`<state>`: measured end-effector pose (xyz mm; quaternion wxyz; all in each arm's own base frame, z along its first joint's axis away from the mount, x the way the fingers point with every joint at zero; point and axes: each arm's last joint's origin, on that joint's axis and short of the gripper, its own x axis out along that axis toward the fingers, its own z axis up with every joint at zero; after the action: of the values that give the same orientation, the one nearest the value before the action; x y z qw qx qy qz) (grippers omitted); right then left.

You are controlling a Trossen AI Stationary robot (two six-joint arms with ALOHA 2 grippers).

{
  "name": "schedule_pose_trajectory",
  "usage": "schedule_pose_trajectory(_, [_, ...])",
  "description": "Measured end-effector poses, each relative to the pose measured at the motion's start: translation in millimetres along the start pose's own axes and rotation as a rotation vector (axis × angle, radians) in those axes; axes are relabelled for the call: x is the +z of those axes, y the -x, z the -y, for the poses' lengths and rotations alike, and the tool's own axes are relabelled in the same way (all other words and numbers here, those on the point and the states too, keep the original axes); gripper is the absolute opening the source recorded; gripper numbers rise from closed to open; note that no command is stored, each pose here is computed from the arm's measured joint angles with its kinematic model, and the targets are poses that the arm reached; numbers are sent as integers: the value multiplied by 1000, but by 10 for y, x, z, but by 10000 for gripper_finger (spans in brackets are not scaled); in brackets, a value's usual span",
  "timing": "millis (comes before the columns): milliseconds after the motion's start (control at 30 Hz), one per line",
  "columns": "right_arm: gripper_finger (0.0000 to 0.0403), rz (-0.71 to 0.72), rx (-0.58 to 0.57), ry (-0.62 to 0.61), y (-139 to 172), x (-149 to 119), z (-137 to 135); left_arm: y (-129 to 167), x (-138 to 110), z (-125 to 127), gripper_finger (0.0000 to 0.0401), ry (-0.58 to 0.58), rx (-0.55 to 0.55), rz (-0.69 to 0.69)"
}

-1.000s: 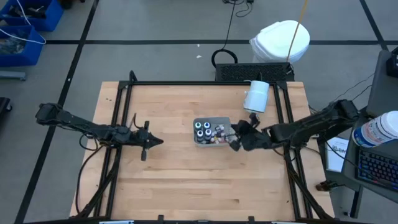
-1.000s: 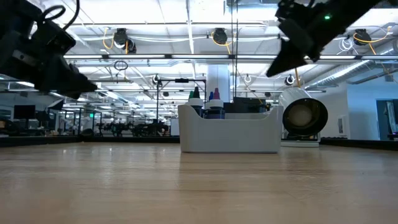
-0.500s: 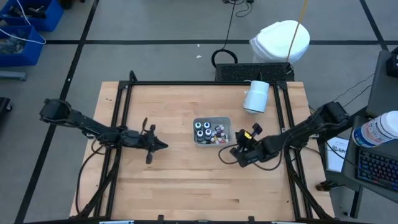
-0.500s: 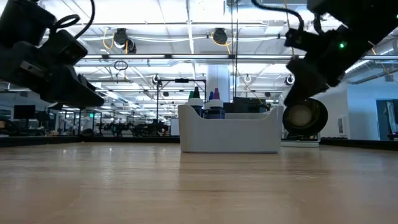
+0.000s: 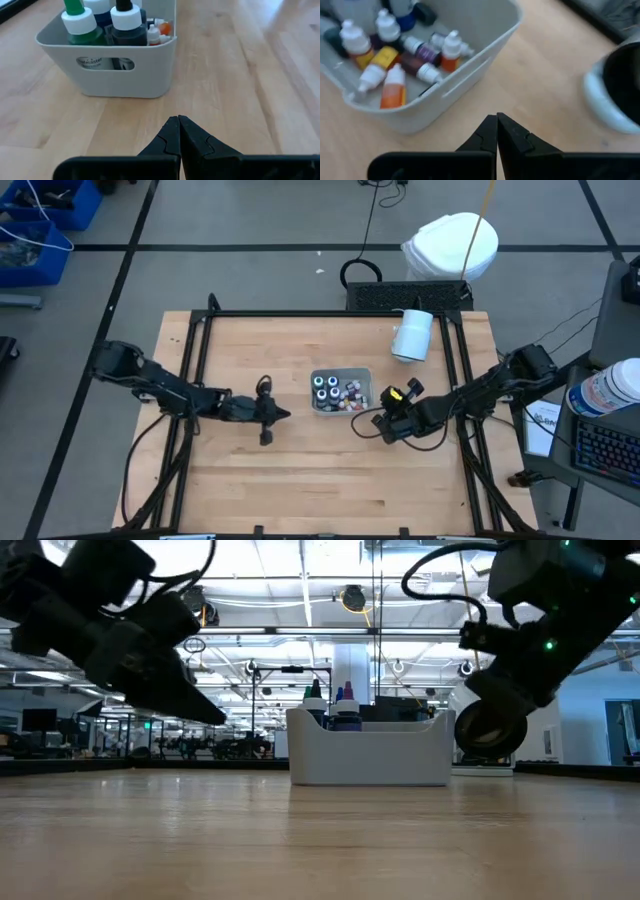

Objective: Pick & Place food coloring
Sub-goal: Adjust the gray bin

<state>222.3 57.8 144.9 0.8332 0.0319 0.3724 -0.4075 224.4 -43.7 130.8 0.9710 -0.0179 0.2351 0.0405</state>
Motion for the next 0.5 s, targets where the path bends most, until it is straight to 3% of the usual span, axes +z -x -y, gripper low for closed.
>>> schedule_pose_trajectory(300, [0, 26, 155, 26, -172, -165, -21, -158, 78, -45, 2, 13, 42, -36])
schedule_pose_trajectory(500, [0, 73, 188, 77, -201, -174, -31, -171, 70, -117, 1, 29, 71, -52])
